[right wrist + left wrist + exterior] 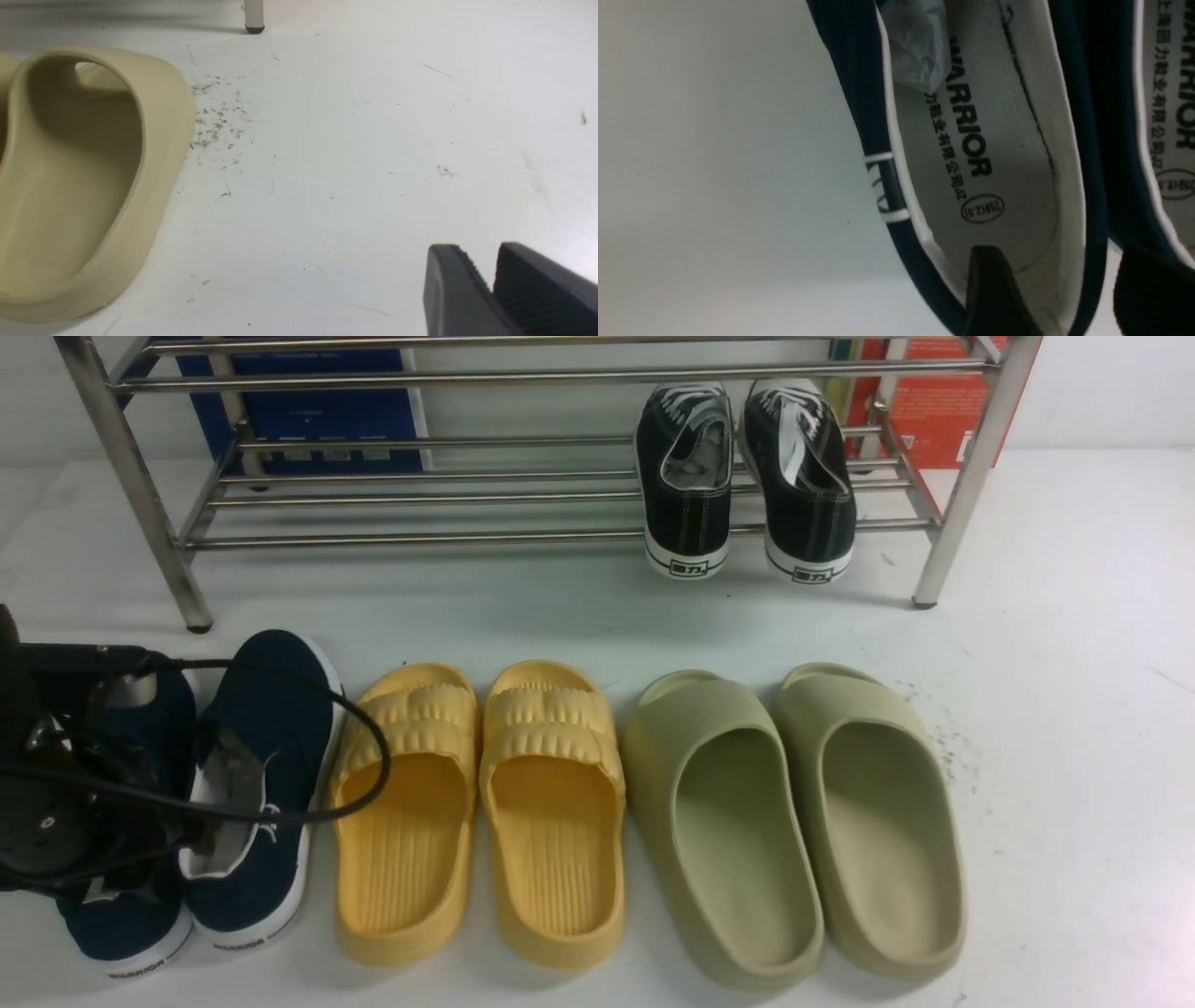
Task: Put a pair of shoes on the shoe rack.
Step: Use the left arm to grab the shoe closest to it
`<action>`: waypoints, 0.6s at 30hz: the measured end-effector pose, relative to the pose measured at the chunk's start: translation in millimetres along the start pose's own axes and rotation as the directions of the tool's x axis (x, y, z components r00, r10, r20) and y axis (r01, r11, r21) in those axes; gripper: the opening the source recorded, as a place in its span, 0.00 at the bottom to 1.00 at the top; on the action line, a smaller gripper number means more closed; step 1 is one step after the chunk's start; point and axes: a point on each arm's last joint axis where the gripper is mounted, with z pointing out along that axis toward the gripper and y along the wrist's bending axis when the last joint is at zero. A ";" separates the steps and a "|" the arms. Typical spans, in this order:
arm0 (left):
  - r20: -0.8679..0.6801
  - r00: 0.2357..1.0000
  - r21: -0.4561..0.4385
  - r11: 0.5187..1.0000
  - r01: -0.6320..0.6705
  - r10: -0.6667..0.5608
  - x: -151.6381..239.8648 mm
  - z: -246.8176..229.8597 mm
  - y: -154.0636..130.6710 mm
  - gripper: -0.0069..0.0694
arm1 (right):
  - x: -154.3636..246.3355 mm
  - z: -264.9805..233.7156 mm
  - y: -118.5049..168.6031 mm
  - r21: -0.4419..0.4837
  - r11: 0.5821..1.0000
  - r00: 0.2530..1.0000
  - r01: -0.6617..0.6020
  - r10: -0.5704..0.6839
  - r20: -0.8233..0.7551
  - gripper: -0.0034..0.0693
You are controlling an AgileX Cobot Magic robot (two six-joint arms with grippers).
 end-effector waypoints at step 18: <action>-0.078 0.996 0.009 0.999 0.050 -0.049 -5.2 26.8 -3.7 0.14 | 0.0 0.0 0.0 0.000 1.000 1.000 0.000 0.000 0.000 0.30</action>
